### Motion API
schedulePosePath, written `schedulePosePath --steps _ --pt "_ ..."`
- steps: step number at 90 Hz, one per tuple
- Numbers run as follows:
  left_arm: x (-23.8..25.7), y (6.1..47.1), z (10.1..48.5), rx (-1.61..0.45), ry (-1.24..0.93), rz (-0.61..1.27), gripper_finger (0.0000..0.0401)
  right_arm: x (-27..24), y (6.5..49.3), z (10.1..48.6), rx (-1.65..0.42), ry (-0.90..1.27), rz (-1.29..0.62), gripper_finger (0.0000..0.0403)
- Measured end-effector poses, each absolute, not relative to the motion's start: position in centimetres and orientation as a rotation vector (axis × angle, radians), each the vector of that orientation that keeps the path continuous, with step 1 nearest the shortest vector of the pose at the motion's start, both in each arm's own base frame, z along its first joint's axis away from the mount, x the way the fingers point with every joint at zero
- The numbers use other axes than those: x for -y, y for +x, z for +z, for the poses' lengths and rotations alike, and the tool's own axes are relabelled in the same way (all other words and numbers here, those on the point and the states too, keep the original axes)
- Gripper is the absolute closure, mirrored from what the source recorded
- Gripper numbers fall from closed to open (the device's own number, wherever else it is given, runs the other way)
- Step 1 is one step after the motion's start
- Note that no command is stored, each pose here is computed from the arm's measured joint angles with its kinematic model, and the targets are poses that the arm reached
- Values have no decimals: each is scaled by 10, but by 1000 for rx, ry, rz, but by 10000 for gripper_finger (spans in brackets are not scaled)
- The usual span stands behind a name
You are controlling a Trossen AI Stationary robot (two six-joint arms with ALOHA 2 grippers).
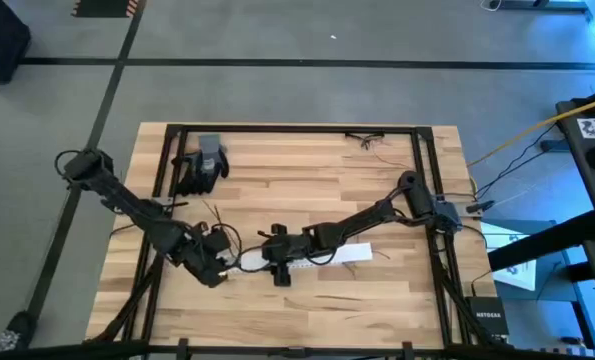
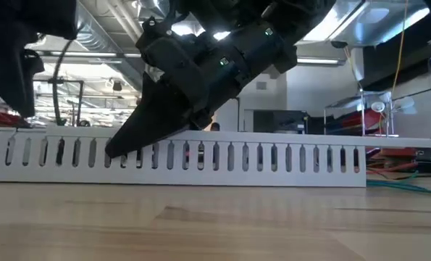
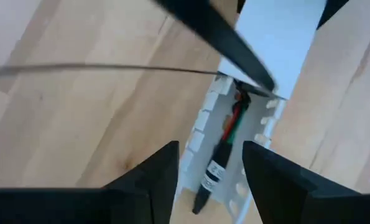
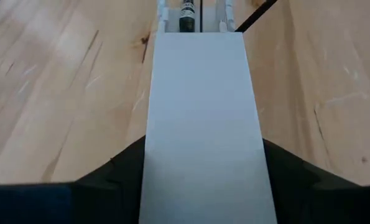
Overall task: Ziptie cables
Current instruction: Close the white cable duct
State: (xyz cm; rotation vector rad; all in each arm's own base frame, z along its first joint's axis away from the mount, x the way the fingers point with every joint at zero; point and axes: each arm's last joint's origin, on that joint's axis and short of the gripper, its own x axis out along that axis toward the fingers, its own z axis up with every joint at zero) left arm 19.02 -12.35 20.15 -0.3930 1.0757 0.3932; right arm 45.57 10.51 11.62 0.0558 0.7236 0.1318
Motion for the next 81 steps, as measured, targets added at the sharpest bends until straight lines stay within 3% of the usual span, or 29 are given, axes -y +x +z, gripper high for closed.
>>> schedulePosePath --steps 32,53,81 --pt "128 181 197 -1110 -401 414 161 -105 455 116 -728 58 148 175" --pt "134 171 191 -988 -356 483 163 -105 456 116 -728 56 149 175" --pt "121 176 164 -794 -546 590 164 -105 456 116 -727 56 150 175"
